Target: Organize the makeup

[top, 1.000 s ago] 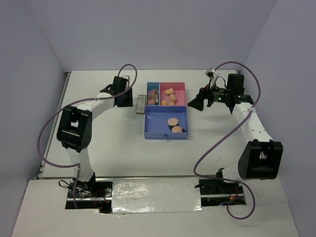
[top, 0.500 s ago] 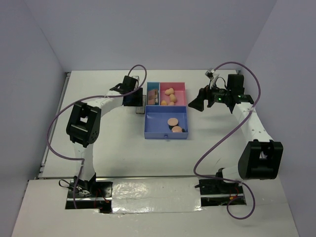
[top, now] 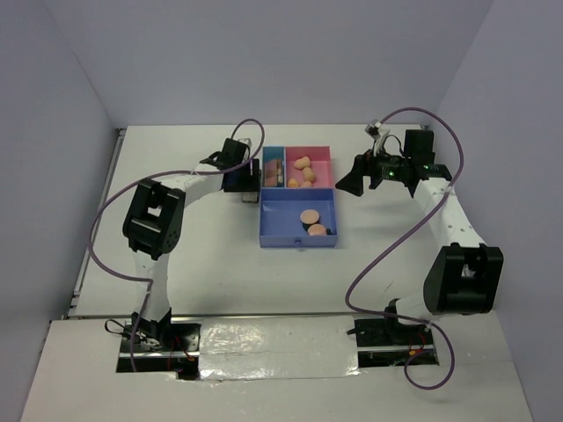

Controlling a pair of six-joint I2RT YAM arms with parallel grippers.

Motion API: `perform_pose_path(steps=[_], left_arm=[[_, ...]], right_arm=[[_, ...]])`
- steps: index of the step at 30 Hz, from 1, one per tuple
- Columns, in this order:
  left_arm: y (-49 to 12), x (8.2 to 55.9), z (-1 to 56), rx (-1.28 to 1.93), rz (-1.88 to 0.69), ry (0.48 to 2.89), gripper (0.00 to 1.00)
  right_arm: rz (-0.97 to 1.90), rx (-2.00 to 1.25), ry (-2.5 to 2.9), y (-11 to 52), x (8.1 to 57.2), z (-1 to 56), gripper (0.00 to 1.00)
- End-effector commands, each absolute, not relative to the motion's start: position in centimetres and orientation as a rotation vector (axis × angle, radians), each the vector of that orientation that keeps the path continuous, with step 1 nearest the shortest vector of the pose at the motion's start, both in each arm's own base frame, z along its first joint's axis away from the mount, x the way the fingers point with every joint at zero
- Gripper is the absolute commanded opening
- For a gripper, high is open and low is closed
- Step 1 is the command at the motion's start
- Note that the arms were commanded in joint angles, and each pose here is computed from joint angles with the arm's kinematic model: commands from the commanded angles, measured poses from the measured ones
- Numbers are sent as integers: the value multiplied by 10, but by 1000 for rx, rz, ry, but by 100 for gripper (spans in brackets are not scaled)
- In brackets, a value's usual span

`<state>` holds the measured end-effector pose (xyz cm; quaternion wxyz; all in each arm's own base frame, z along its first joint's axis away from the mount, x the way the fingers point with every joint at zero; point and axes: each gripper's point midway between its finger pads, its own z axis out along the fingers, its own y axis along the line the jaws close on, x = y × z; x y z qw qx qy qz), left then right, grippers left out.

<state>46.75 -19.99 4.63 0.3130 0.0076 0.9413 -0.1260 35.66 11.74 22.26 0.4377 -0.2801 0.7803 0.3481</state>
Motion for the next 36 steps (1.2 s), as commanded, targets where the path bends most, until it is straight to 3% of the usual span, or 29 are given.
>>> perform_pose_path(steps=[1,11,20,36], left_arm=[[-216,474,41,24,-387,2475,78],[-226,482,35,29,-386,2478,78],[-205,473,8,-12,-146,2534,87],[-164,457,-11,-41,72,2551,74]], right_arm=[[838,-709,1919,114,365,237,100],[837,-710,1932,113,366,233,99],[861,-715,1927,116,368,230,100],[865,-720,1914,116,364,229,100]])
